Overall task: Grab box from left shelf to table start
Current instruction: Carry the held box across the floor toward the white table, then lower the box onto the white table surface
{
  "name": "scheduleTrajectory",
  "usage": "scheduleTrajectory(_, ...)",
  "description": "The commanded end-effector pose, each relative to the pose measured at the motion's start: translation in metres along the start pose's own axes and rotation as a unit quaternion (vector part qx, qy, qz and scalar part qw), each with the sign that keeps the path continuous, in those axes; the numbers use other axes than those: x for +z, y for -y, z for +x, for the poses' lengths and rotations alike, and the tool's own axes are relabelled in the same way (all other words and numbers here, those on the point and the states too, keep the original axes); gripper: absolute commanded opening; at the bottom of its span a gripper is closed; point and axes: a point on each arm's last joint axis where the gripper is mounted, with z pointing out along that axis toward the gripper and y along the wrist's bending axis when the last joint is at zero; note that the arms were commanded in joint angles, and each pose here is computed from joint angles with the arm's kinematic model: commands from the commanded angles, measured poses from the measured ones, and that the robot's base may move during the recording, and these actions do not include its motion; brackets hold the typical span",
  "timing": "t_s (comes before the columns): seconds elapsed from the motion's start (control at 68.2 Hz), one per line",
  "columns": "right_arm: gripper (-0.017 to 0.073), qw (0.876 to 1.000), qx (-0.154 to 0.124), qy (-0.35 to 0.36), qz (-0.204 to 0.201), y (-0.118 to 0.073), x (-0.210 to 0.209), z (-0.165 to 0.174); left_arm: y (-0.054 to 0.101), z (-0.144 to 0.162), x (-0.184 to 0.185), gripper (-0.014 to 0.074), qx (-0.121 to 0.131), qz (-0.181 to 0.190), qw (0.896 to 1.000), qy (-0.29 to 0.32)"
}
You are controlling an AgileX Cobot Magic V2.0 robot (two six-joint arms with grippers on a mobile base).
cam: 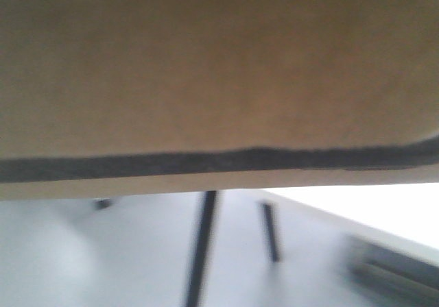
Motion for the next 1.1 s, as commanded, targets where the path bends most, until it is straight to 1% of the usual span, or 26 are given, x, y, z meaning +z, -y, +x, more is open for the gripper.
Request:
scheduleTrajectory(0.0,0.0062,0.995,-0.03,0.083,0.042,0.0053,-0.0022,-0.0214,0.0021,-0.0236,-0.0085,-0.0093,-0.005,0.011,0.994,0.107)
scheduleTrajectory(1.085,0.0062,0.995,-0.03,0.083,0.042,0.0053,-0.0022,-0.0214,0.0021,-0.0236,-0.0085,-0.0093,-0.005,0.011,0.994,0.107)
